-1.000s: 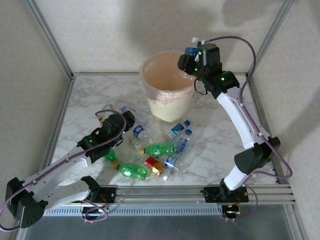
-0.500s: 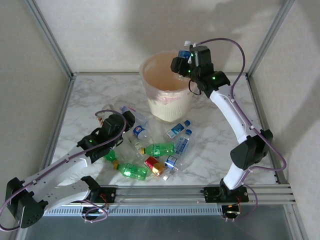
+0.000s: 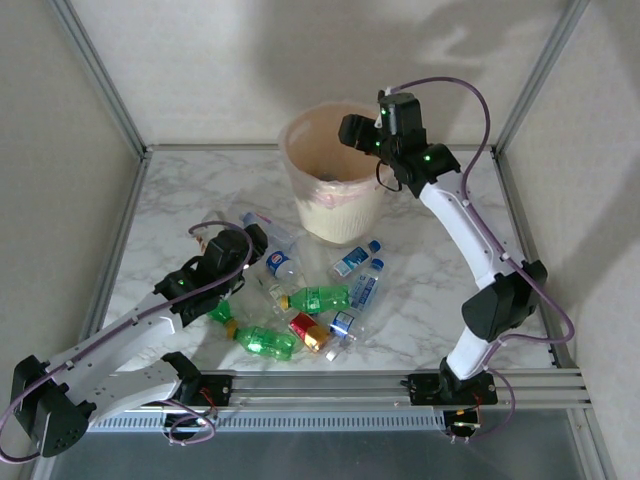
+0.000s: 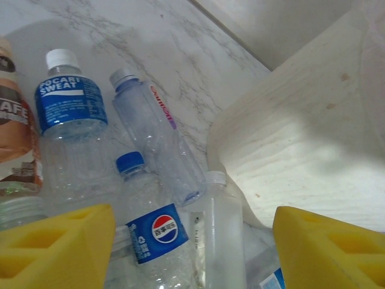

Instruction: Put the plastic bottles in the bin

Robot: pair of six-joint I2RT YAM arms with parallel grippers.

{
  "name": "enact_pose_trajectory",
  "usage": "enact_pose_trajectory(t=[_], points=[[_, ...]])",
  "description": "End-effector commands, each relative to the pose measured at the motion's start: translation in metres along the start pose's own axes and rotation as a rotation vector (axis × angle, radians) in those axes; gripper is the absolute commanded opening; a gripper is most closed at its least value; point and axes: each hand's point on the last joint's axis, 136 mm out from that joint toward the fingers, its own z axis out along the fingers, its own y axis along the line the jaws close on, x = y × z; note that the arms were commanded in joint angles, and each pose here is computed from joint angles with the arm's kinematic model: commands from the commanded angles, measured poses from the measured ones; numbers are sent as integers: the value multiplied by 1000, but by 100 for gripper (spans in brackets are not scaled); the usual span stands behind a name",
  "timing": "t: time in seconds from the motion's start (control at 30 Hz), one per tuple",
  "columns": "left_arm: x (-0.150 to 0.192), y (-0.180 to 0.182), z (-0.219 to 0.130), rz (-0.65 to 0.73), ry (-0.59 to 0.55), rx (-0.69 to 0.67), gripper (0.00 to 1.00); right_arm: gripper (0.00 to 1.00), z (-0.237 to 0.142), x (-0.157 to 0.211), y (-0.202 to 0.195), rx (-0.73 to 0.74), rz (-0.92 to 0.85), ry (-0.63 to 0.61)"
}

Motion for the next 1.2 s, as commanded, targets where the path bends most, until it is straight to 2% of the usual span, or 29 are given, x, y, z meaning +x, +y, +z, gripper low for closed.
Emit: enact_pose_trajectory(t=[0.0, 0.27, 0.4, 0.67, 0.87, 1.0, 1.07, 1.17], points=[[-5, 37, -4, -10, -28, -144, 70, 76, -43, -16, 24, -69, -16, -77], [9, 125, -15, -140, -4, -402, 70, 78, -97, 25, 58, -198, -72, -69], [20, 150, -19, -168, 17, -480, 72, 78, -109, 54, 63, -218, -77, -32], [41, 167, -12, -141, 83, -554, 74, 78, -111, 88, 45, -180, -48, 15], [49, 182, -15, -160, 90, -619, 68, 79, -112, 98, 32, -146, -31, 17], [51, 184, -14, -153, 92, -635, 76, 81, -115, 100, 28, -143, -21, 17], [55, 186, -11, -150, 104, -642, 88, 83, -115, 102, 26, -138, -17, 19], [63, 191, -9, -164, 119, -643, 88, 83, -115, 105, 24, -132, -14, 26]])
